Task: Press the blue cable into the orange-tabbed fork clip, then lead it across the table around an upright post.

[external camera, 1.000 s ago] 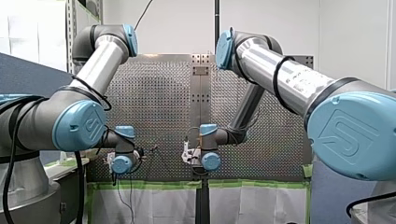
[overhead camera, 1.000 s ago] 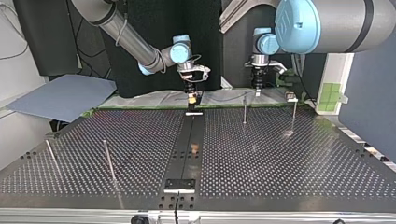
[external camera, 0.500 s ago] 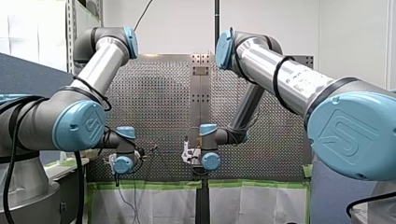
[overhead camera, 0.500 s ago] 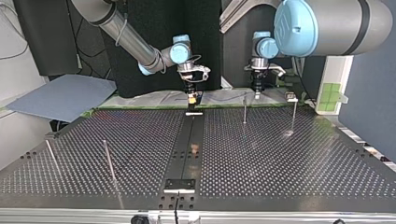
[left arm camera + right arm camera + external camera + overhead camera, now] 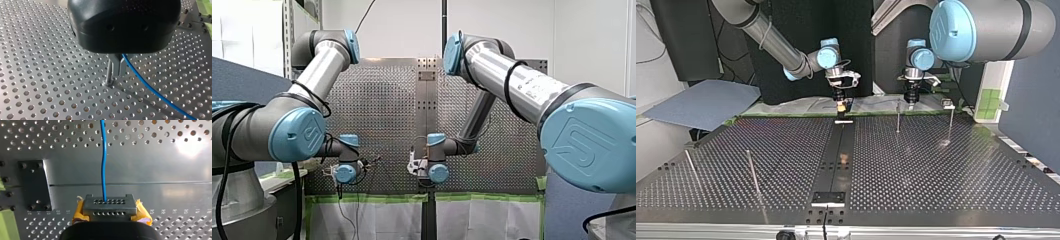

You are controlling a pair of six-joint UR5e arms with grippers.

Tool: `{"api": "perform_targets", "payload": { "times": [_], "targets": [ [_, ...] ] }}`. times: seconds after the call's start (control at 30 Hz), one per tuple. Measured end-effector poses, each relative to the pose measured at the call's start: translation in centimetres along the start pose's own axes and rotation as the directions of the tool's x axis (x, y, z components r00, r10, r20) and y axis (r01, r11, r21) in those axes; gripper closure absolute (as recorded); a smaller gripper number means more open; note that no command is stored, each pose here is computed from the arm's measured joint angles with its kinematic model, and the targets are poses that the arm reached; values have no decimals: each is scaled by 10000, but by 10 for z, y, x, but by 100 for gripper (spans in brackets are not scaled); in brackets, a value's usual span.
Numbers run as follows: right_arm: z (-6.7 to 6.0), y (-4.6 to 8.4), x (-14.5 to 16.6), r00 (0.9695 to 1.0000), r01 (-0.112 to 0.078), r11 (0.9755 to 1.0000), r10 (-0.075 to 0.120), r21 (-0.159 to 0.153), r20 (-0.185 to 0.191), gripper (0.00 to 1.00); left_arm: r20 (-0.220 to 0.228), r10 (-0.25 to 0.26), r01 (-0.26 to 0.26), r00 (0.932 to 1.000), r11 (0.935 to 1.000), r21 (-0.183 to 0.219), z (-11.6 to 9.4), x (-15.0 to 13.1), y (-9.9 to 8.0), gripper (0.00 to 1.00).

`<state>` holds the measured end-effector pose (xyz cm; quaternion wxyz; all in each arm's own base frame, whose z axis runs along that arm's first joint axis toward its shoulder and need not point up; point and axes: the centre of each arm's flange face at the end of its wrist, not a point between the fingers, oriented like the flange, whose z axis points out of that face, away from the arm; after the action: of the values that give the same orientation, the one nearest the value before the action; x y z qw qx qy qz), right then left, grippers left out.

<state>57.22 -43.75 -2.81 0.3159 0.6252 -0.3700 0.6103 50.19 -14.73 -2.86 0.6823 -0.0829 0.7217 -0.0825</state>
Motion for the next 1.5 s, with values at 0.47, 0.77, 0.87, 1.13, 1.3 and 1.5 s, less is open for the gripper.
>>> {"api": "perform_targets", "payload": {
  "times": [0.47,0.77,0.87,1.13,1.3,1.5],
  "targets": [
    [6,7,-15,9999,-38,10000,39,-81,105,100,-178,-219,221,9996,9997,130,4,10,1,100],
    [16,15,-9,10000,4,9998,-2,-186,96,100,-628,239,-234,9977,9997,83,14,28,5,100],
    [21,17,-5,10000,-9,9998,9,-219,28,100,-704,283,-280,9971,9996,44,20,27,6,100],
    [36,24,8,9999,-41,9994,38,-337,-104,100,-972,253,-267,9949,9996,-126,34,22,12,100],
    [41,30,12,9999,-45,9991,40,-428,-116,100,-981,260,-282,9948,9994,-218,41,19,16,100],
    [46,39,14,9998,-68,9984,57,-559,-205,100,-906,243,-275,9956,9990,-341,45,16,23,100]
  ]
}}
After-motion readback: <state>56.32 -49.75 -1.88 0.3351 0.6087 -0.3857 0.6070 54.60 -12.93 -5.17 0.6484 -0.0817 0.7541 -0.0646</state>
